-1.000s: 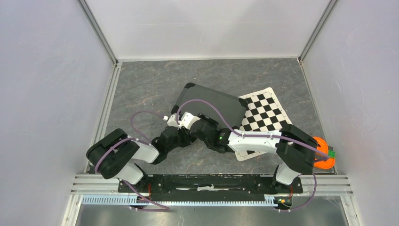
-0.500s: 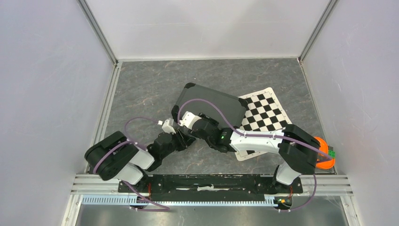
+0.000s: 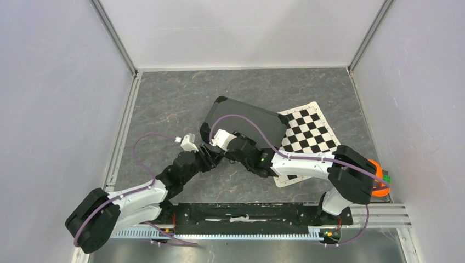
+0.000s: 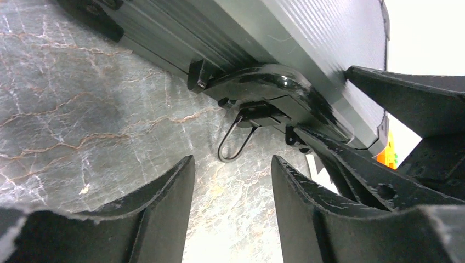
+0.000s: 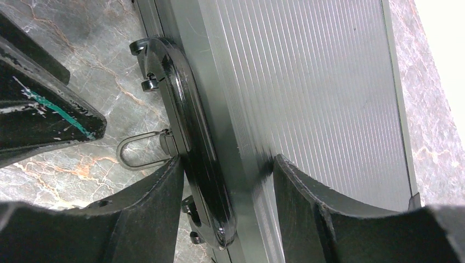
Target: Pack up texas hold em set
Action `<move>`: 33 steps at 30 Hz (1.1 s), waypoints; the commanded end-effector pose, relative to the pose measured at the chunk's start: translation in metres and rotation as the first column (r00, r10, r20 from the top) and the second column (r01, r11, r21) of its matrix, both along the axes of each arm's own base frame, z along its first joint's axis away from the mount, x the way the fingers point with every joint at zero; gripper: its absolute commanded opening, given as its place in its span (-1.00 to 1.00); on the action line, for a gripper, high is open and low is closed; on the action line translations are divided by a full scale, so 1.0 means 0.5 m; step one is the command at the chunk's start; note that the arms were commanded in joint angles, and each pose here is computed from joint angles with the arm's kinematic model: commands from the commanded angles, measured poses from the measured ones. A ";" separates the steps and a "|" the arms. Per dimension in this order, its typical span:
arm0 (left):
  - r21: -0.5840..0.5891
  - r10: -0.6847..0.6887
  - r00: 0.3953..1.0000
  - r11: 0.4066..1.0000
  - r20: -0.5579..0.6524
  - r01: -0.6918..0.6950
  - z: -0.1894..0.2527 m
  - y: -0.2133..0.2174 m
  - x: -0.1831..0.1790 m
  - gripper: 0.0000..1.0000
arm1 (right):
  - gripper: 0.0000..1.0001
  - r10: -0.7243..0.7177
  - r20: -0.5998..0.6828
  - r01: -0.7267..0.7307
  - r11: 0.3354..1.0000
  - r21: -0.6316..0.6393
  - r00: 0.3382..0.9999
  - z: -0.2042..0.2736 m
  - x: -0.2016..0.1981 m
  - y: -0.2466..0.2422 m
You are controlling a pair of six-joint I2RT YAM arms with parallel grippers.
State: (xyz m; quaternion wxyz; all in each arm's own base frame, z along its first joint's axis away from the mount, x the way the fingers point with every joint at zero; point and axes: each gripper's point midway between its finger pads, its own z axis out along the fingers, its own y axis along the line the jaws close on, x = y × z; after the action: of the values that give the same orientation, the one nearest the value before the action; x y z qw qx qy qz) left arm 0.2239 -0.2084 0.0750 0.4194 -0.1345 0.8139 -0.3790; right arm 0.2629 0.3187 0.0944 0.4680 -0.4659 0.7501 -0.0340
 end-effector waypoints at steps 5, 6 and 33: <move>0.062 0.031 0.999 0.998 -0.023 -0.030 -0.006 0.012 0.012 0.16 | -0.78 -0.005 -0.320 -0.019 0.997 -0.071 0.947 -0.135 -0.092 -0.084; 0.072 0.026 1.000 0.997 -0.018 -0.024 -0.007 0.012 0.012 0.17 | -0.75 -0.003 -0.319 -0.017 0.998 -0.060 0.948 -0.130 -0.092 -0.084; 0.117 -0.179 0.984 0.977 0.007 0.177 -0.055 -0.080 0.040 0.03 | 0.43 0.054 -0.305 0.099 0.881 0.464 0.951 0.019 -0.147 -0.101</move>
State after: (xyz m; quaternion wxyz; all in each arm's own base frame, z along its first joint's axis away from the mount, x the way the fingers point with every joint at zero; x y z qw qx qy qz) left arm 0.2307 -0.2316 0.0311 0.3686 -0.0716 0.8616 -0.3416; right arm 0.1800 0.2567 0.0804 0.4221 -0.3376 0.8144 0.2109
